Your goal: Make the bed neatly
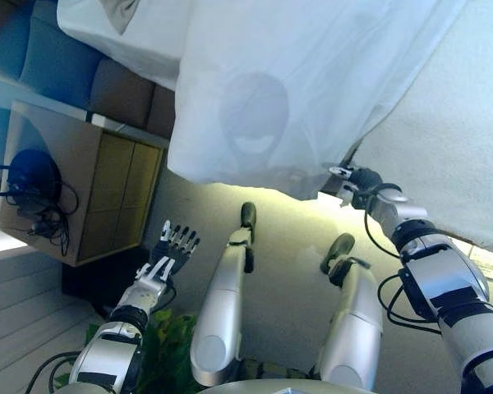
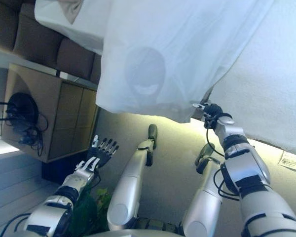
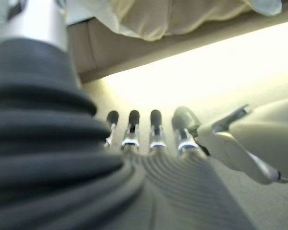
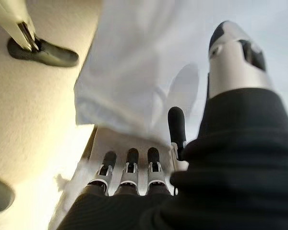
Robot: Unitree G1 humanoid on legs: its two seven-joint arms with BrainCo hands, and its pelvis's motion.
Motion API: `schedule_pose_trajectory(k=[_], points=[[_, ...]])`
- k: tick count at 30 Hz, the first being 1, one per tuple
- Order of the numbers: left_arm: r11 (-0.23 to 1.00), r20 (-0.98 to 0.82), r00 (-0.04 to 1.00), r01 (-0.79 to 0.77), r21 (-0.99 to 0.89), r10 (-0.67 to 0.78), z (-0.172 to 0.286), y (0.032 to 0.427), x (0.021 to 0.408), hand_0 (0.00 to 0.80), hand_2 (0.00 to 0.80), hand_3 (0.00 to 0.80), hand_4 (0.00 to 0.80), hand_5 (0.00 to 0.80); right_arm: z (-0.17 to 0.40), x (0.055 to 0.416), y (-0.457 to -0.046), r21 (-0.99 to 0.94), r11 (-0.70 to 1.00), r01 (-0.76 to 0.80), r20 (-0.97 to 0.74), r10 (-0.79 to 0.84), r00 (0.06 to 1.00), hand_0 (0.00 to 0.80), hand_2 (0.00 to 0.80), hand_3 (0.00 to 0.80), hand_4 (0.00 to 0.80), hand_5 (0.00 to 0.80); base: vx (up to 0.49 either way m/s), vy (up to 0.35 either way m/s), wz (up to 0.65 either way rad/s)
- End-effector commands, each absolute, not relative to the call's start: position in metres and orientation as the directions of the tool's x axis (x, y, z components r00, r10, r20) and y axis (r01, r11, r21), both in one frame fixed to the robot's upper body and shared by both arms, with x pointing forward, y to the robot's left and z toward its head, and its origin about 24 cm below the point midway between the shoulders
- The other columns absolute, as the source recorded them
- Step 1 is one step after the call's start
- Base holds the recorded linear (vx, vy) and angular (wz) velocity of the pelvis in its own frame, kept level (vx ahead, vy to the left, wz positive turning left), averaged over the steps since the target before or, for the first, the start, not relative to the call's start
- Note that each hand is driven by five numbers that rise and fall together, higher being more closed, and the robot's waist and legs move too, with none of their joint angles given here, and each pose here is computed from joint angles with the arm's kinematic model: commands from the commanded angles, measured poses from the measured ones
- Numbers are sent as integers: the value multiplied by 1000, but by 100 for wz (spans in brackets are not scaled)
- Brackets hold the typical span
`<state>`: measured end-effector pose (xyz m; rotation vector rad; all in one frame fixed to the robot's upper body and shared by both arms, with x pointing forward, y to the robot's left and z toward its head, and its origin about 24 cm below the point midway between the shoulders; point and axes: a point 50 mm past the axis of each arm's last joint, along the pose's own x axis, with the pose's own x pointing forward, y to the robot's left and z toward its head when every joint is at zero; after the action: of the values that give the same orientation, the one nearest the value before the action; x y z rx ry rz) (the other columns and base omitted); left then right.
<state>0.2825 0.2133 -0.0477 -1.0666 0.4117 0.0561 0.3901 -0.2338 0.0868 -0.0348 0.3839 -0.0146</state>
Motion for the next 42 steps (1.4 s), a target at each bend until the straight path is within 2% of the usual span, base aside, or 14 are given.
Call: schedule_pose_trajectory(k=[1,8,17,18,19,32,42], points=[[470,-323,936,-224,-854,-141,-48,216,277,0,0,0,0,0,108,399,-227,-70,995,-64,-316,39,948,0,0,0,0,0,50,39,6],[467,-280,946,-175,-867,-165,-41,214,281,0,0,0,0,0,118,405,-214,-85,991,-106,-294,77,953,0,0,0,0,0,55,32,2],[460,-261,953,-164,-873,-156,-45,220,272,0,0,0,0,0,143,410,-220,-56,994,-98,-206,84,975,0,0,0,0,0,14,10,1],[457,-259,954,-165,-874,-151,-45,222,270,0,0,0,0,0,150,411,-220,-79,991,-108,-152,95,984,737,737,737,737,737,0,0,0],[456,-259,954,-166,-874,-149,-45,222,270,0,0,0,0,0,153,411,-220,-82,990,-113,-136,102,986,800,800,800,800,800,0,0,0],[451,-250,956,-158,-879,-153,-43,225,269,0,0,0,0,0,156,407,-241,-49,996,-69,-113,63,992,800,800,800,800,800,-2,-2,-1],[477,-305,944,-213,-853,-124,-48,236,265,0,0,0,0,0,125,398,-239,57,993,-100,-160,108,981,800,800,800,800,800,14,-11,-8]])
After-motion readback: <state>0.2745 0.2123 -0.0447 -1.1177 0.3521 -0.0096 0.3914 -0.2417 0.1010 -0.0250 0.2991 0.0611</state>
